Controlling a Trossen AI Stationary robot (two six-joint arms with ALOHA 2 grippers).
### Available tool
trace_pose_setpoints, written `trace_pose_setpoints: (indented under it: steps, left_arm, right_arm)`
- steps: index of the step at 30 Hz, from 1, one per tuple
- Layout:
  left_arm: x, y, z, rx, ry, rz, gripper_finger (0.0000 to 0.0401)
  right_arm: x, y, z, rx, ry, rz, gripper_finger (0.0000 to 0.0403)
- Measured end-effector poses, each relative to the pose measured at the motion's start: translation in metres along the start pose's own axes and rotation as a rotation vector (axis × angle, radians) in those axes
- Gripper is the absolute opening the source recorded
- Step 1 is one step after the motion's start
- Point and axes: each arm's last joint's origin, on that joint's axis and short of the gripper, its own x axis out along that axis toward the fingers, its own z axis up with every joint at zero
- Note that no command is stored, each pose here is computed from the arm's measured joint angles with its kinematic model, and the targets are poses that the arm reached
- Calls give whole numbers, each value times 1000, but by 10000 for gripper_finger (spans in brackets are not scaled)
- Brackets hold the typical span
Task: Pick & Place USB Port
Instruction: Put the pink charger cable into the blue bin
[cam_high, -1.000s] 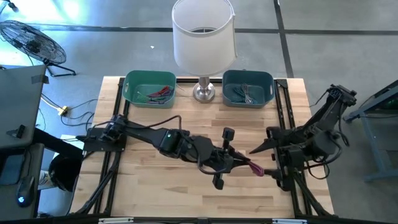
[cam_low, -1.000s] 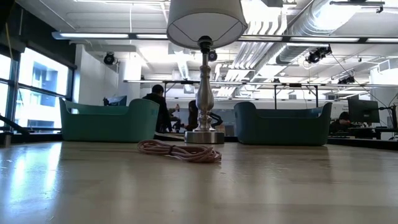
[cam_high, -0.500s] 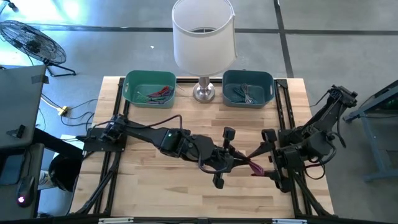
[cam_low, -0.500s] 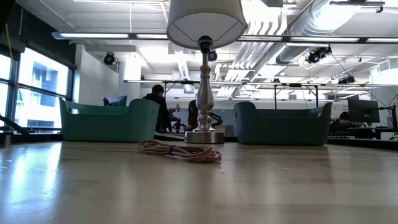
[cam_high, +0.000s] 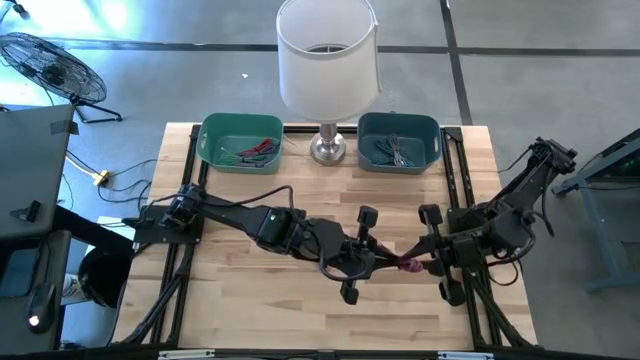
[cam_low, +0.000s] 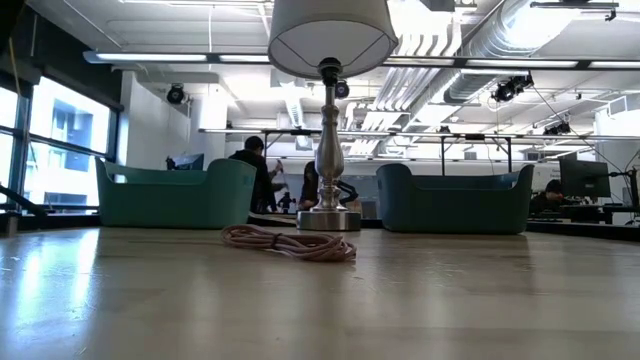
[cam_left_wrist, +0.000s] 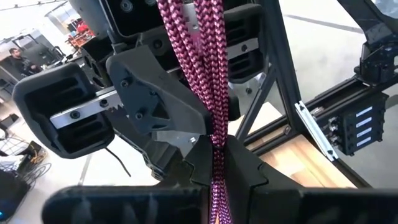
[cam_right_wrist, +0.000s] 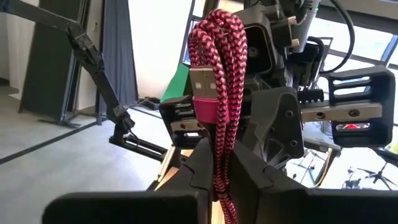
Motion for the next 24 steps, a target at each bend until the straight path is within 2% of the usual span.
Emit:
trace_pose_setpoints:
  steps: [7, 11, 17, 20, 24]
  left_arm:
    - [0, -1, -2, 0, 15, -12, 19]
    - [0, 1, -2, -93, 11, -9, 73]
    - [1, 2, -1, -111, -4, -7, 155]
    - [1, 3, -2, -108, 9, 9, 179]
    - [-8, 9, 0, -99, 62, 90, 190]
  right_arm:
    - [0, -1, -1, -8, 14, -22, 18]
    - [1, -2, -2, -5, 18, -30, 18]
    - [0, -3, -1, 0, 15, -43, 17]
    - [-3, -5, 1, -2, 20, -75, 17]
    - [-18, -8, 5, -27, 55, -172, 17]
